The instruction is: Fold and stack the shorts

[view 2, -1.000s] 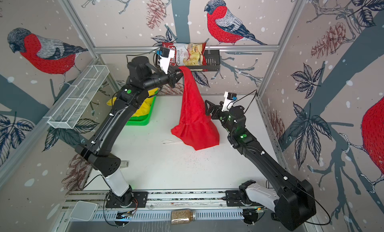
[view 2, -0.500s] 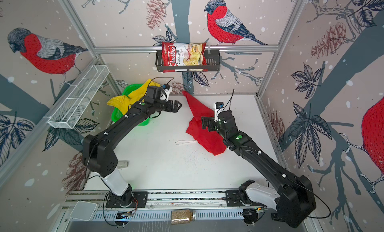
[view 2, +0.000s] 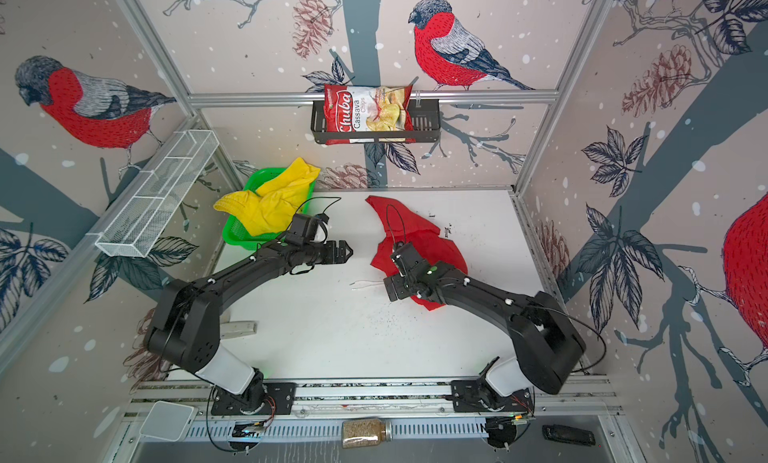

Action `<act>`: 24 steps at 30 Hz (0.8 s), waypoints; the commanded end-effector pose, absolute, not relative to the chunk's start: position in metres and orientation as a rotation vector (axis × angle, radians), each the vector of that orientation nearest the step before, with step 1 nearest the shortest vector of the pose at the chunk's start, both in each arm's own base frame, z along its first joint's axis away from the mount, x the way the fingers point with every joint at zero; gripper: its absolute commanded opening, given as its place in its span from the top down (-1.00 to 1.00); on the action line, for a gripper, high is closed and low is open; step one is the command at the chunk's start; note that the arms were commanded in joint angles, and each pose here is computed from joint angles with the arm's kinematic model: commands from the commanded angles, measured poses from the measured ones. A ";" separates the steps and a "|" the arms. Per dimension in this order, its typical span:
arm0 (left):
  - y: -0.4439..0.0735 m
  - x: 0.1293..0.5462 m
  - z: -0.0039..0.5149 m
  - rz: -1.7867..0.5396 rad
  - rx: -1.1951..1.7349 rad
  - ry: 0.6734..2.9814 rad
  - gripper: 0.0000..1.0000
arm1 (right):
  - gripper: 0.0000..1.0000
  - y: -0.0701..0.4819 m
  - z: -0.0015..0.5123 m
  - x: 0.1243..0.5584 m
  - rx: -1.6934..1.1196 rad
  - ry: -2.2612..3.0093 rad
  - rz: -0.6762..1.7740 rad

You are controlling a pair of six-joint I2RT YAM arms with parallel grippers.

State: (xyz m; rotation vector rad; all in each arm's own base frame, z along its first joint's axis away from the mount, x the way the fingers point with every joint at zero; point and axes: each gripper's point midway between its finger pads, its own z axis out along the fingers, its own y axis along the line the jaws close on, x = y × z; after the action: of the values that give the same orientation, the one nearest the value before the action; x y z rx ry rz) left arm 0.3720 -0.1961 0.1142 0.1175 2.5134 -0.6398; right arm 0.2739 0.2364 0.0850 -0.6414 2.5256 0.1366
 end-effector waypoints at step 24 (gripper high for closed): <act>-0.196 0.372 0.148 -0.680 0.151 2.379 -0.94 | 0.98 0.248 0.219 0.319 -0.546 2.143 0.213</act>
State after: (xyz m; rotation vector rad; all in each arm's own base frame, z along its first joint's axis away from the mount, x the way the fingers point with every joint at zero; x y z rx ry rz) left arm 0.3704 -0.1959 0.1361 0.1007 2.4268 -0.6844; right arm 0.3190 0.2325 0.1782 -0.5156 2.2414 0.0819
